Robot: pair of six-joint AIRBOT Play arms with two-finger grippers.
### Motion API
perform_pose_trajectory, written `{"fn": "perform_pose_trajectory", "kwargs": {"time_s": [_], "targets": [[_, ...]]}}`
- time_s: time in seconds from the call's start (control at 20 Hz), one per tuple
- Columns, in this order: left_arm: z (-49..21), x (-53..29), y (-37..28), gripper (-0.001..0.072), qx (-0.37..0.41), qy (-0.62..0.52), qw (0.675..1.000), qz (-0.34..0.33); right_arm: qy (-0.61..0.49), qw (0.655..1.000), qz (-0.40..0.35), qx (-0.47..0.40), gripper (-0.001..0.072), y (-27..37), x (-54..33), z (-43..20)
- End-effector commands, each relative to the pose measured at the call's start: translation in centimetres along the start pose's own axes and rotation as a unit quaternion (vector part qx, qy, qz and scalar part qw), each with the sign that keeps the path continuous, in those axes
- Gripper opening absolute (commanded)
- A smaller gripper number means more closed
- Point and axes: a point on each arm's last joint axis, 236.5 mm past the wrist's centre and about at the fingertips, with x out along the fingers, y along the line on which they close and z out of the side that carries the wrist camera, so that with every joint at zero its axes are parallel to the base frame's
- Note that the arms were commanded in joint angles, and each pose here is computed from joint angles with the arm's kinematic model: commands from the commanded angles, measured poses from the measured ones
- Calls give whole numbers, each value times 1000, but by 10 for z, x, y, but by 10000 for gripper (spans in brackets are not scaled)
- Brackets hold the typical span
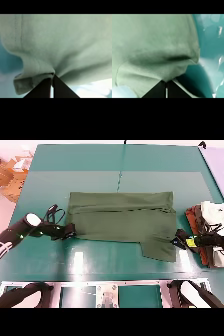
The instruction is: Fold the shirts.
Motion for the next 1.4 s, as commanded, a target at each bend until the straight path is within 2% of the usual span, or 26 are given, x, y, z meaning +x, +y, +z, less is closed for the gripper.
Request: {"fn": "perform_pose_trajectory", "kwargs": {"time_s": [0.0,0.2,0.55,0.8,0.95,1.0,1.05,1.1,1.15,1.2,1.3,1.35], "targets": [[15,-25,-3,22,33,6,999,24,-12,1000,6,-4,17,13,-20,7],[47,-52,-30,22,61,-31,998,9,-42,998,40,-20,17,42,-37,26],[120,-49,-58,23,74,-66,995,-11,-95,989,87,-69,17,119,-58,111],[201,-24,-81,23,60,-102,992,-47,-99,986,110,-79,17,163,-30,180],[240,2,-85,27,53,-119,989,-64,-86,988,109,-68,18,168,11,208],[250,11,-85,135,50,-127,988,-66,-88,988,112,-59,19,168,25,218],[263,14,-86,458,41,-147,986,-72,-94,988,112,-51,19,167,36,227],[281,9,-82,610,18,-181,980,-74,-102,988,110,-46,37,164,44,237],[296,-2,-79,612,3,-207,975,-77,-109,987,110,-41,101,160,45,246],[303,-13,-76,612,2,-215,973,-79,-115,986,110,-41,194,155,39,254],[302,-36,-68,612,3,-190,978,-85,-104,986,110,-65,438,142,19,258],[295,-47,-66,612,8,-166,982,-88,-84,987,111,-84,522,132,7,254]]}}
